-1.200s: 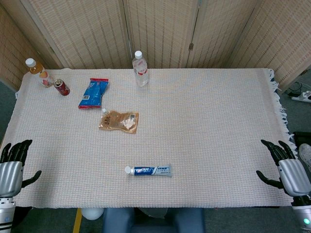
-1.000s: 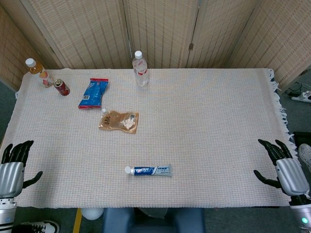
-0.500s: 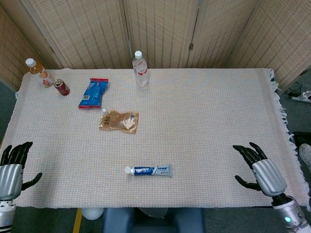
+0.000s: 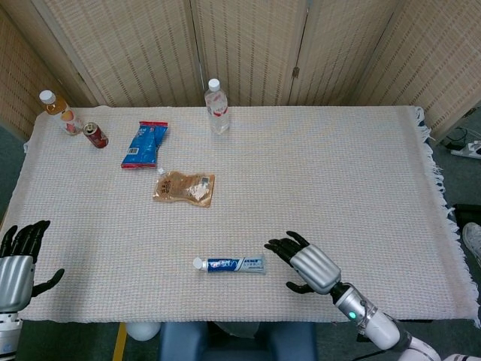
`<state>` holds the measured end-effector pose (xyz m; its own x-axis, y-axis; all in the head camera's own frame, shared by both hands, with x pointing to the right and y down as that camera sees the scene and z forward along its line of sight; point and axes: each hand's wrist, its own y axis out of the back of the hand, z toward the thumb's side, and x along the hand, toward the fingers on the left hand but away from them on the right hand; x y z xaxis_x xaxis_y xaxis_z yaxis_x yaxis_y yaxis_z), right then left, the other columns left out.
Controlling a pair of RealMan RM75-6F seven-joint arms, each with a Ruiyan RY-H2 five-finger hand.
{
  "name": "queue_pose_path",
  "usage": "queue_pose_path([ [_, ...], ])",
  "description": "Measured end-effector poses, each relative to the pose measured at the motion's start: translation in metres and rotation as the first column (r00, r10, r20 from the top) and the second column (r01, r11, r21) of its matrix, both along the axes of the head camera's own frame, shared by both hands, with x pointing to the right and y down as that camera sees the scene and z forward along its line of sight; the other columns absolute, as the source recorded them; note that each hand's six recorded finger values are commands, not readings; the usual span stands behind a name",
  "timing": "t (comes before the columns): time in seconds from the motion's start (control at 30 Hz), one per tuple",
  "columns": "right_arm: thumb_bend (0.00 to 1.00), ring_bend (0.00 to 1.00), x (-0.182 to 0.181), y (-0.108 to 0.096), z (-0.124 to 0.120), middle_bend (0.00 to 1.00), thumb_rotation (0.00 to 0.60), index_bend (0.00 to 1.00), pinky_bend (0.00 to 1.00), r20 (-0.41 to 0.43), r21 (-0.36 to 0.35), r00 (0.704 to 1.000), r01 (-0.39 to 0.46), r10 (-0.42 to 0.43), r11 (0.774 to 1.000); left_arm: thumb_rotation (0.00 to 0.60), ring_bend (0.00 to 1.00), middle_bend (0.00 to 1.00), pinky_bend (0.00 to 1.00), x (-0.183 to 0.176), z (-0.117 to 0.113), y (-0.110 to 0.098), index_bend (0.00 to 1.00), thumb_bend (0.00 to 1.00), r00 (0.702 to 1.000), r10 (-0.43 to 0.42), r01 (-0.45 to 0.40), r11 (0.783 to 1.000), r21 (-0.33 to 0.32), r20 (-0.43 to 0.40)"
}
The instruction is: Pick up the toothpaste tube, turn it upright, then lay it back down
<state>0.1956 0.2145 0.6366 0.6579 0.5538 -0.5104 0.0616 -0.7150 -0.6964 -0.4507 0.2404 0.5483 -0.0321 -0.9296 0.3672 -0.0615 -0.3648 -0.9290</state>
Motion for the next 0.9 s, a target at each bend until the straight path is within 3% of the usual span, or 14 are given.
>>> queue_pose_path([
  [0.4, 0.3, 0.12, -0.09, -0.006, 0.056, 0.11, 0.6, 0.1, 0.07, -0.005, -0.001, 0.998, 0.063, -0.063, 0.998, 0.6, 0.12, 0.13, 0.0, -0.001, -0.003, 0.003, 0.11, 0.25, 1.0, -0.005, 0.005, 1.0, -0.011, 0.008],
  [0.73, 0.3, 0.11, -0.115, -0.012, 0.086, 0.08, 0.6, 0.09, 0.07, -0.057, -0.006, 0.995, 0.08, -0.08, 0.997, 0.6, 0.12, 0.13, 0.0, 0.0, -0.001, 0.002, 0.11, 0.25, 1.0, 0.006, -0.005, 1.0, -0.024, 0.015],
  [0.9, 0.3, 0.11, -0.119, -0.025, 0.096, 0.08, 0.6, 0.09, 0.07, -0.089, 0.029, 0.994, 0.06, -0.057, 0.998, 0.6, 0.12, 0.13, 0.0, -0.001, 0.0, 0.003, 0.12, 0.25, 1.0, 0.005, -0.005, 0.999, -0.031, 0.021],
])
